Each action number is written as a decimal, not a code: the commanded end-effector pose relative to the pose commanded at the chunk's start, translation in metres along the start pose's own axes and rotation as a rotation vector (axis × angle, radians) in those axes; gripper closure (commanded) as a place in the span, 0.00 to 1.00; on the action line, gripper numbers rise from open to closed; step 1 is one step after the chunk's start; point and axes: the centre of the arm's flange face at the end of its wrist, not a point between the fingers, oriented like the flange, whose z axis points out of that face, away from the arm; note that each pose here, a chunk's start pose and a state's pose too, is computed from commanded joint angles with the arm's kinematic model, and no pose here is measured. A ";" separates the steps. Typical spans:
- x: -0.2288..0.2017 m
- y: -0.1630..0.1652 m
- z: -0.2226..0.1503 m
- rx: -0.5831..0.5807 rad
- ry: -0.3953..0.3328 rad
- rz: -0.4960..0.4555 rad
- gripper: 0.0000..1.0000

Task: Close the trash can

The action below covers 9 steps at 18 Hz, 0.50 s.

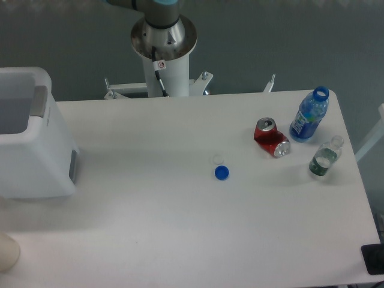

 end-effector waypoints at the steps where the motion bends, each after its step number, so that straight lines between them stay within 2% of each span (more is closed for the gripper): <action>1: 0.001 0.001 -0.001 0.001 -0.002 0.002 1.00; 9: -0.002 0.004 -0.007 0.004 -0.034 0.003 1.00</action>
